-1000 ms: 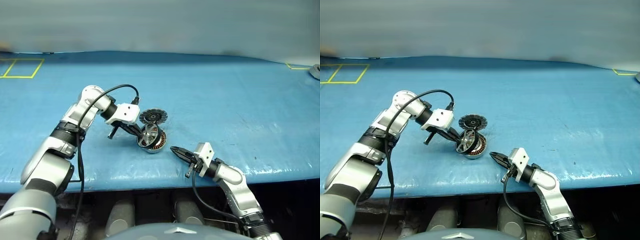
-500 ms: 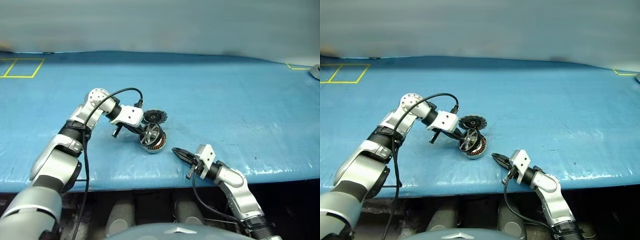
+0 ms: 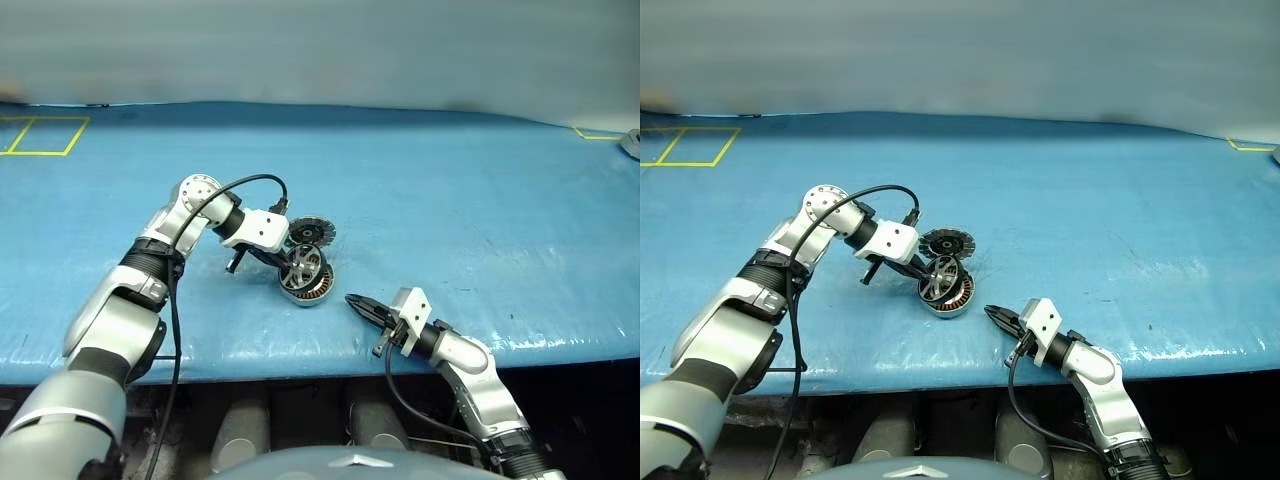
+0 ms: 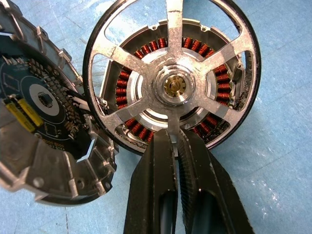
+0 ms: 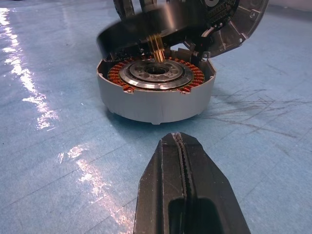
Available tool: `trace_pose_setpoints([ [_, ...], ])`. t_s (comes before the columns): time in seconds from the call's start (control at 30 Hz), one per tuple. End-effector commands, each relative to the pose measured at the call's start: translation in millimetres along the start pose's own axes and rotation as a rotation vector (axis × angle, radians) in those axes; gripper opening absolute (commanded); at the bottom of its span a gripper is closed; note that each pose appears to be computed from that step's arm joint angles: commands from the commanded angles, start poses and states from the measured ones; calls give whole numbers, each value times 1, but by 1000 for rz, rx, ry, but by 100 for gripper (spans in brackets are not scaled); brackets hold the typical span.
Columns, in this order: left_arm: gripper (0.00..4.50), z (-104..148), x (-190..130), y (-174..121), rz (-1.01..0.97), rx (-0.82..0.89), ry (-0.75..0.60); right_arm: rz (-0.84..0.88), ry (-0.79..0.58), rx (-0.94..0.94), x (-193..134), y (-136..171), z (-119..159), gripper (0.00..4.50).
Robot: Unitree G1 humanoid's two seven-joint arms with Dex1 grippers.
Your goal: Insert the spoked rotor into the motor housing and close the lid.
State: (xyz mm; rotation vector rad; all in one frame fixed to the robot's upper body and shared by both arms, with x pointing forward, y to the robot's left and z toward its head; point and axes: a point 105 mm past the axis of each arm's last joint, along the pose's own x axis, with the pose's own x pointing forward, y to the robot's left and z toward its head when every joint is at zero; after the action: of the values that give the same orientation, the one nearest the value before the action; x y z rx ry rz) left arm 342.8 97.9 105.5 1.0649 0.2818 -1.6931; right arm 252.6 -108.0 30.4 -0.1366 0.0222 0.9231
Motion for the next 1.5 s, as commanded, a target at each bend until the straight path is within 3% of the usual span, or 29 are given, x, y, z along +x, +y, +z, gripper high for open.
trace_pose_setpoints([
  [0.03, 74, 8, -9, 12, 45, 46, 1, -17, -29, -35, 0, -4, 8, 0],
  [0.23, 74, 11, -12, 15, 81, 66, -18, -21, -27, -37, 0, -4, 7, 0],
  [0.77, 74, 32, -30, 2, 221, -77, -280, -64, -58, -11, 3, -17, 19, 0],
  [1.03, 74, 13, -22, -33, 294, -238, -351, -87, -110, 23, 6, -25, 34, 0],
  [1.5, 74, -7, -8, -60, 481, -423, -438, 6, -149, 3, 31, -22, 60, 0],
])
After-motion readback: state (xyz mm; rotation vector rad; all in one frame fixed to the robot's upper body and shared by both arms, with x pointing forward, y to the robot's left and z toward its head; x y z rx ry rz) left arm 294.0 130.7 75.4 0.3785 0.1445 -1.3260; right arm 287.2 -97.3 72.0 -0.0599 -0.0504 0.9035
